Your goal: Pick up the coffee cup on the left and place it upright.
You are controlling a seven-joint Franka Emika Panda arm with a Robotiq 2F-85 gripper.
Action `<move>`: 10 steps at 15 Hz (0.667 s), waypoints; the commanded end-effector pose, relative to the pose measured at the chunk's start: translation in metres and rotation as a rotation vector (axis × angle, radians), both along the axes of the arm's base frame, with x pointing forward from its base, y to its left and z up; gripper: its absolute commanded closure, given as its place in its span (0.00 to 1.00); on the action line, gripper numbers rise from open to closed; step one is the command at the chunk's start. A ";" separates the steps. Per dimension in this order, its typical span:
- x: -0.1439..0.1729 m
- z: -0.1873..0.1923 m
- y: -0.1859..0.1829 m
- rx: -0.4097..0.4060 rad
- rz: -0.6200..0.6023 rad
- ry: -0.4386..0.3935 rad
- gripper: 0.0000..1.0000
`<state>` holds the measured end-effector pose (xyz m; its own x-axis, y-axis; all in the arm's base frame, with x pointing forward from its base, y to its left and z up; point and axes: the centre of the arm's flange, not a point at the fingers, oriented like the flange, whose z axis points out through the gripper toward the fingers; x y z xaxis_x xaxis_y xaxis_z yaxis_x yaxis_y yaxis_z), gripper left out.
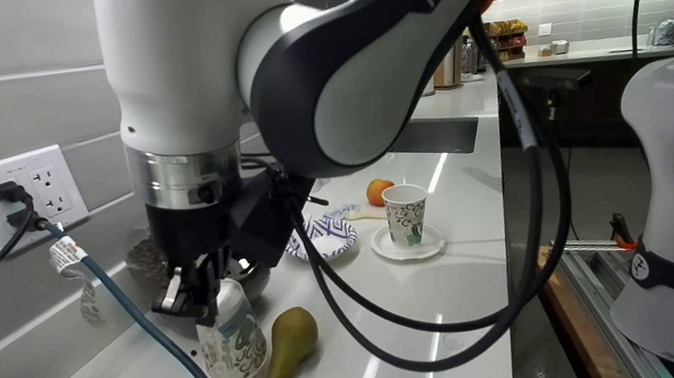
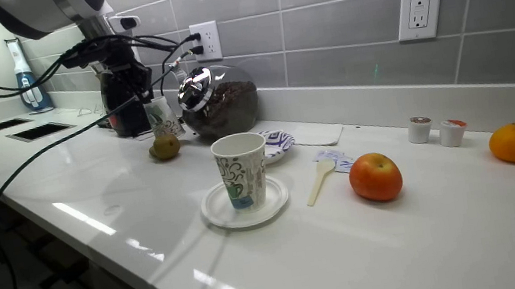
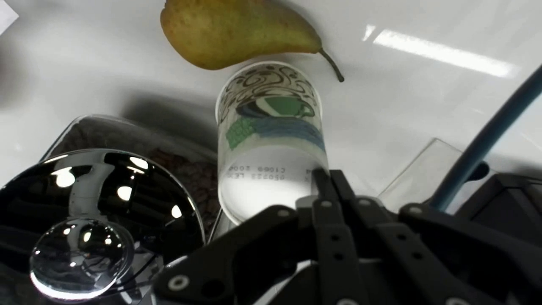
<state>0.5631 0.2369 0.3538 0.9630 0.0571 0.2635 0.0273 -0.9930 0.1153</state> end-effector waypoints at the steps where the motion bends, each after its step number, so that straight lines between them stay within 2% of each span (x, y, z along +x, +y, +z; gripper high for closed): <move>1: -0.044 0.030 0.000 0.000 -0.035 -0.100 0.99; 4: -0.062 0.047 0.000 -0.007 -0.064 -0.144 0.99; 6: -0.073 0.053 -0.002 -0.017 -0.096 -0.138 0.99; 10: -0.099 0.062 -0.003 -0.182 -0.143 -0.111 0.99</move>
<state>0.4931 0.2367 0.4058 0.9299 -0.0158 0.3675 -0.0898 -0.9786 0.1852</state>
